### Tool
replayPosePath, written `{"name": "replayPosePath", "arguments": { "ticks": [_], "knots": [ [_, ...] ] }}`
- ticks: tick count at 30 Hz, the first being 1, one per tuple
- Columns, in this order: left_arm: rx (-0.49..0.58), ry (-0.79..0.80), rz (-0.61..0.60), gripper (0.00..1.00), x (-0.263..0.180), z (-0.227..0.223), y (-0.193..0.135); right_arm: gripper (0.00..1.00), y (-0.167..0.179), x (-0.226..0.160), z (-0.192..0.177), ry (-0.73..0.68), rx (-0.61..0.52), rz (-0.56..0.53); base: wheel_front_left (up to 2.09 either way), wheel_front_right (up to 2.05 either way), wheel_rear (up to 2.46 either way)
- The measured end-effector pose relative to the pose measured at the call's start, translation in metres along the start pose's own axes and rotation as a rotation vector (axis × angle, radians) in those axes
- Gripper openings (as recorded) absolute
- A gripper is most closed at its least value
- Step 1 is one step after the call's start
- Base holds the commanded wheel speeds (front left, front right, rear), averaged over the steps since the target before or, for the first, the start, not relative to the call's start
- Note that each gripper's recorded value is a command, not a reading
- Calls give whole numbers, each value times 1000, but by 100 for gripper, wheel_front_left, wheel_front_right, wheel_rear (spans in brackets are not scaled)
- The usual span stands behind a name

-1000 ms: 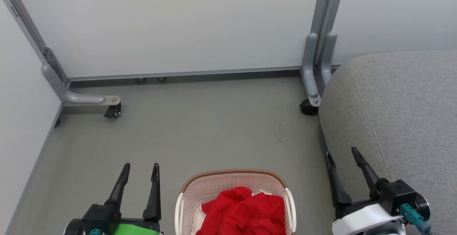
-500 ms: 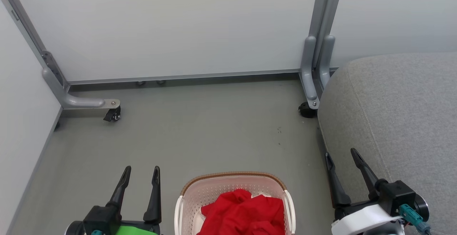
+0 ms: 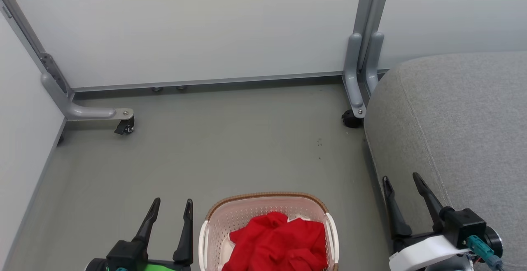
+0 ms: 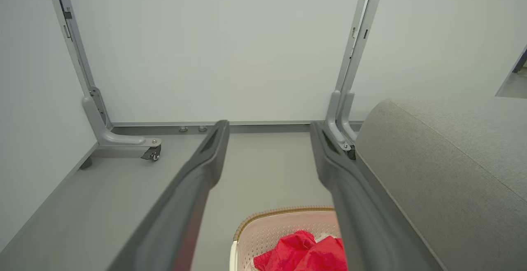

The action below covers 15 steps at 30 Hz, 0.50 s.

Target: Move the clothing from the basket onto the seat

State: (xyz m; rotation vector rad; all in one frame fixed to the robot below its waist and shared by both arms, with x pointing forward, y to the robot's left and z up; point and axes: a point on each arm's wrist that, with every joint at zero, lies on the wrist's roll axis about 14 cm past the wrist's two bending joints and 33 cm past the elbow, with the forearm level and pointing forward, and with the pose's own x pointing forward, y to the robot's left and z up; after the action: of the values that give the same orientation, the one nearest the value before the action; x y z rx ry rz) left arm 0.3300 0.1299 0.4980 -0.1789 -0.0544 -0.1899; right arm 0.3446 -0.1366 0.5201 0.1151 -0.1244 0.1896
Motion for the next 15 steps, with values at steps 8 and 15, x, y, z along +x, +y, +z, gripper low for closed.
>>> {"name": "replayPosePath", "arguments": {
  "ticks": [8,15],
  "knots": [
    [-11,102,-70,100,18,-31,-18,100,-36,15,-13,41,-45,-88,0,0,0],
    [9,244,-212,100,51,-77,-50,100,-55,56,-7,3,-103,-114,0,0,0]
  ]
}}
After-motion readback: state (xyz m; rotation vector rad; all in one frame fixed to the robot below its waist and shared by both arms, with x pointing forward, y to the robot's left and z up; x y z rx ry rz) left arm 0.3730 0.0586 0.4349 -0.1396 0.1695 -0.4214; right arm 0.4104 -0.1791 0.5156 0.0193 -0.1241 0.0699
